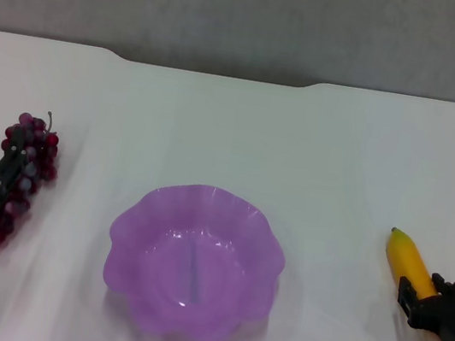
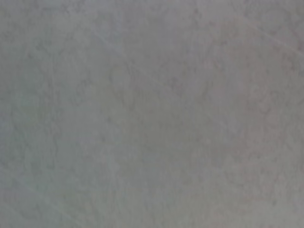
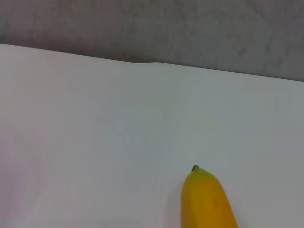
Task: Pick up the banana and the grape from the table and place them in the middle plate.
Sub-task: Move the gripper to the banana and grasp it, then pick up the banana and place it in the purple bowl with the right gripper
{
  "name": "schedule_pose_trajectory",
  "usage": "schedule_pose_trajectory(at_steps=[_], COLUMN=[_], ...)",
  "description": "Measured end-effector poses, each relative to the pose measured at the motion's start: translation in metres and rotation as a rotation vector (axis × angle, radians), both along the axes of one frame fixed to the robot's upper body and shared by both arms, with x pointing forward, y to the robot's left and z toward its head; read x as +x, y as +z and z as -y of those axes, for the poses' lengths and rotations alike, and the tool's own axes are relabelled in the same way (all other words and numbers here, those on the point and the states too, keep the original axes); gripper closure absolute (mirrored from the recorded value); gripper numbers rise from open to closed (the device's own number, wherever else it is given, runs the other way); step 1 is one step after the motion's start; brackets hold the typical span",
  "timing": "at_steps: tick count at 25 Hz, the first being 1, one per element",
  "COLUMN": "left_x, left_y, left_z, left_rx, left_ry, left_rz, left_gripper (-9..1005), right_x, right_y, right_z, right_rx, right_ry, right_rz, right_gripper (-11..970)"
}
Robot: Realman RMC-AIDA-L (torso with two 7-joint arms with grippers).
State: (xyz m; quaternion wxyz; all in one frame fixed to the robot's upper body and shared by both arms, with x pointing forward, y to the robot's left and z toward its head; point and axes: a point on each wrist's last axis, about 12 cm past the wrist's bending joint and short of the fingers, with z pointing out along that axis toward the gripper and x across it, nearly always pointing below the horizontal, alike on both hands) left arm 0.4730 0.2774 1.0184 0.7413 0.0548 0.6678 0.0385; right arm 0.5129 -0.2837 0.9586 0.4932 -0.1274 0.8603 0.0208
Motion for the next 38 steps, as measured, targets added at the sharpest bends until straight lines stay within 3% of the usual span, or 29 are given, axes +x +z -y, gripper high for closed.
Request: schedule_pose_trajectory(at_steps=[9, 22, 30, 32, 33, 38], left_x=[0.000, -0.001, -0.003, -0.004, -0.004, -0.004], left_y=[0.000, -0.002, -0.003, -0.004, -0.004, -0.004], left_z=[0.000, -0.003, -0.004, -0.005, -0.005, -0.004], left_rx=[0.000, 0.011, 0.016, 0.017, 0.017, 0.020], left_ry=[0.000, 0.006, 0.011, 0.012, 0.012, 0.005], left_rz=[0.001, -0.005, -0.011, -0.012, -0.012, -0.013], left_gripper=[123, 124, 124, 124, 124, 124], right_x=[-0.001, 0.005, 0.016, 0.014, 0.009, 0.003], right_y=[0.000, 0.004, 0.031, 0.040, 0.052, 0.064], right_z=[0.000, 0.004, 0.004, -0.001, -0.008, -0.026], right_rx=[-0.004, 0.005, 0.134, 0.197, 0.259, 0.379], right_ry=[0.002, -0.014, -0.020, 0.027, 0.117, 0.270], right_rz=[0.000, 0.026, 0.237, 0.319, 0.408, 0.454], right_gripper=[463, 467, 469, 469, 469, 470])
